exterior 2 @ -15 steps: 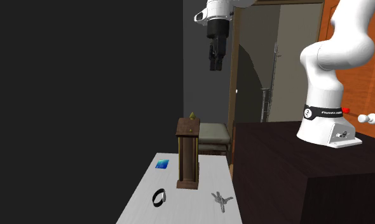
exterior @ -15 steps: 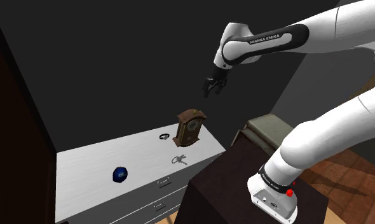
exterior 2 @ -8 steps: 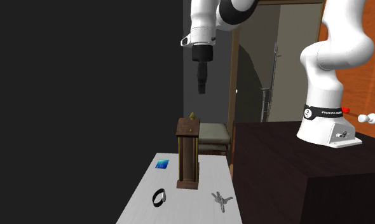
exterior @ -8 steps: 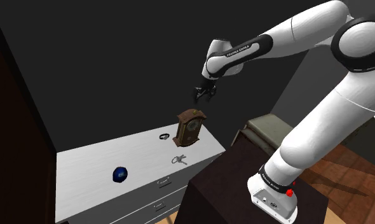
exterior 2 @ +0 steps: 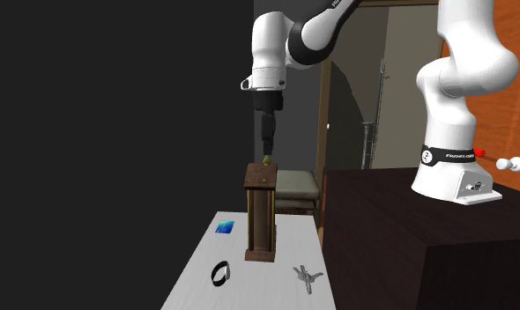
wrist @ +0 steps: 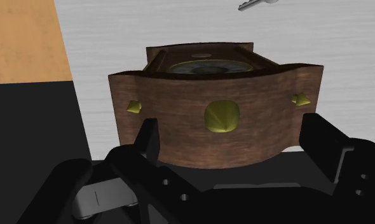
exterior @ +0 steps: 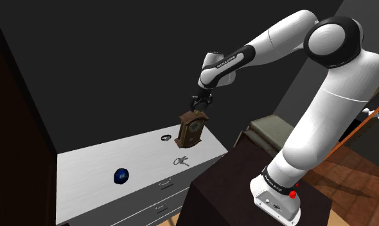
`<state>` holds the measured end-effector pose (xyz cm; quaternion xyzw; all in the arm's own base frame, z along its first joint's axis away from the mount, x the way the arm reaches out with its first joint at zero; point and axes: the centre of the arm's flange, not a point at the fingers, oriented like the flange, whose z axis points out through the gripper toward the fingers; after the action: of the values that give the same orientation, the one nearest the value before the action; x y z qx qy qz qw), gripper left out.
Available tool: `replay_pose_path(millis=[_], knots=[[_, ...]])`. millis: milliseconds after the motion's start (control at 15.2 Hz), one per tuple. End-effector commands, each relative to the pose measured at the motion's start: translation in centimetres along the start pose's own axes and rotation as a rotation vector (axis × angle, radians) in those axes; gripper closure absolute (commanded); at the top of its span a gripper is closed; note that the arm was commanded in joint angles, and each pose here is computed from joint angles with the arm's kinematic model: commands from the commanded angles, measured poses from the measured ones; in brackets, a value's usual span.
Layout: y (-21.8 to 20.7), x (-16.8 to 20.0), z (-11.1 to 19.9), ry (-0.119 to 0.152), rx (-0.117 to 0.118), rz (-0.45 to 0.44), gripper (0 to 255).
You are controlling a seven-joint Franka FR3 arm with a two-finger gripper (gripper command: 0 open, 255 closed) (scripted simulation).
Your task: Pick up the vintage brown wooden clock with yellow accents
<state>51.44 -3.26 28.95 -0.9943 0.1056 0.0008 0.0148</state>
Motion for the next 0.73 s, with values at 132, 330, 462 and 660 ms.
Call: replay_pose_path(millis=[132,330,462,660], knots=[[0.04,0.09,1.84,0.0,0.0,0.001,0],[0.05,0.1,1.86,0.0,0.0,0.001,255],[0.04,0.1,1.86,0.0,0.0,0.001,255],[0.04,0.1,1.86,0.0,0.0,0.001,255]])
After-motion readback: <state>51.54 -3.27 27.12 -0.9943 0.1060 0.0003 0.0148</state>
